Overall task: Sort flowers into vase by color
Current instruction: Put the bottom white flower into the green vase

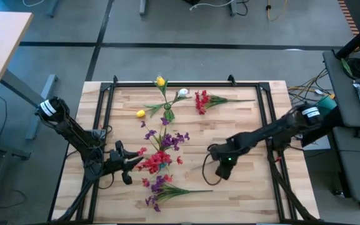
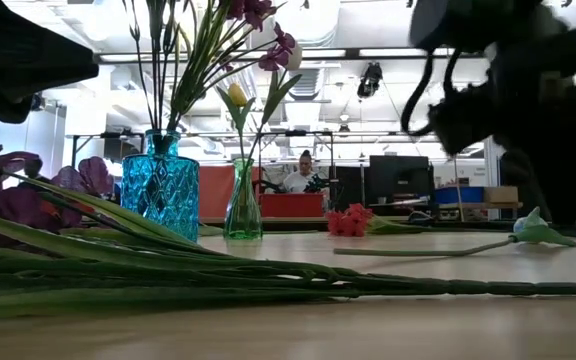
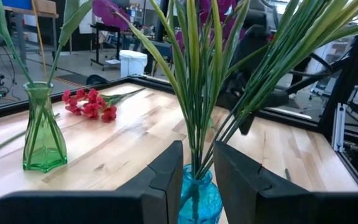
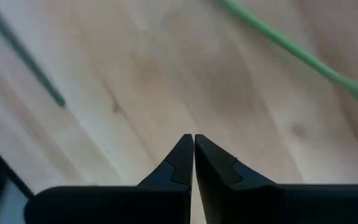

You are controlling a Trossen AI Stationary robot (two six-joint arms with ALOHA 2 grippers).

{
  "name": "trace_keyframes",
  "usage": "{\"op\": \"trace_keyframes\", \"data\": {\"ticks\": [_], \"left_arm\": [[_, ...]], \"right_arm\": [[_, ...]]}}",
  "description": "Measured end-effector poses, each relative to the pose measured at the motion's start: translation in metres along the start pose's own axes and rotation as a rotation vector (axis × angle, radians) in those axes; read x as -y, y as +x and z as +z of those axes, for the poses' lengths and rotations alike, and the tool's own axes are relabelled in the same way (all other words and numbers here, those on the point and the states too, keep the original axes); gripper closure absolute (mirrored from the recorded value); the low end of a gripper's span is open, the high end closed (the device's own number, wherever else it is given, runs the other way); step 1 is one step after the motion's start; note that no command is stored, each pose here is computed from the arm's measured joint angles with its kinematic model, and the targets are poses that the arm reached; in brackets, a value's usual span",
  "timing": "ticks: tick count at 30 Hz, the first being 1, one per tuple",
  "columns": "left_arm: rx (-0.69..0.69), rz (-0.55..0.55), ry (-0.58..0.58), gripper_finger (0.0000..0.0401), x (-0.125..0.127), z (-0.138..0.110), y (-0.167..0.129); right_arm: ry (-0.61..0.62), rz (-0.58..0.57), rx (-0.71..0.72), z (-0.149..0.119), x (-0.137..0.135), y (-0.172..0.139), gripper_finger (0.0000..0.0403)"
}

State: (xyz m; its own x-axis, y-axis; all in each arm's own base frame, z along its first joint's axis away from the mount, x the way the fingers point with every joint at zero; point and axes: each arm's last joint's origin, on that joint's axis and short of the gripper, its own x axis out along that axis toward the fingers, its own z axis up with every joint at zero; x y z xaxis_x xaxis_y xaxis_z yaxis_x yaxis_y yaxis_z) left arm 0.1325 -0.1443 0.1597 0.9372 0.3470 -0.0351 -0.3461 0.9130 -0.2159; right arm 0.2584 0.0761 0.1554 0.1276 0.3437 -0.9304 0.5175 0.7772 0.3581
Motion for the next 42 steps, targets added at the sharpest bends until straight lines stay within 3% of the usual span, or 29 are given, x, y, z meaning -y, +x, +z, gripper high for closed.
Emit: {"op": "trace_keyframes", "data": {"ticks": [6,10,13,17,21,24,28,31,35,42], "left_arm": [[0.004,-0.001,-0.018,0.0326,0.001,0.001,0.0],[0.005,-0.001,0.0,0.0326,0.001,0.002,0.0],[0.006,-0.001,0.069,0.0326,0.001,0.003,0.0],[0.006,0.003,0.168,0.0326,0.001,0.003,0.0],[-0.01,0.015,0.279,0.0326,-0.001,-0.002,0.0],[-0.007,0.083,0.339,0.0326,-0.005,-0.007,0.0],[0.004,0.141,0.376,0.0326,-0.008,-0.009,0.0],[0.005,0.147,0.386,0.0326,-0.008,-0.009,0.0],[0.002,0.148,0.408,0.0326,-0.009,-0.01,0.0],[0.001,0.148,0.423,0.0326,-0.009,-0.01,0.0]], "right_arm": [[0.345,-0.103,0.146,-0.028,-0.005,-0.021,0.0392],[0.559,-0.182,0.225,-0.043,0.004,-0.032,0.0369],[0.74,-0.209,0.286,-0.05,0.014,-0.039,0.0333],[0.934,-0.157,0.41,-0.05,0.018,-0.039,0.0267],[1.054,-0.127,0.497,-0.043,0.016,-0.029,0.0196],[1.119,-0.094,0.515,-0.036,0.012,-0.019,0.0151],[1.201,-0.12,0.52,-0.032,0.013,-0.005,0.0115],[1.253,-0.145,0.528,-0.03,0.014,0.003,0.011],[1.287,-0.202,0.504,-0.024,0.02,0.014,0.0133],[1.246,-0.25,0.478,-0.016,0.026,0.017,0.0237]]}}
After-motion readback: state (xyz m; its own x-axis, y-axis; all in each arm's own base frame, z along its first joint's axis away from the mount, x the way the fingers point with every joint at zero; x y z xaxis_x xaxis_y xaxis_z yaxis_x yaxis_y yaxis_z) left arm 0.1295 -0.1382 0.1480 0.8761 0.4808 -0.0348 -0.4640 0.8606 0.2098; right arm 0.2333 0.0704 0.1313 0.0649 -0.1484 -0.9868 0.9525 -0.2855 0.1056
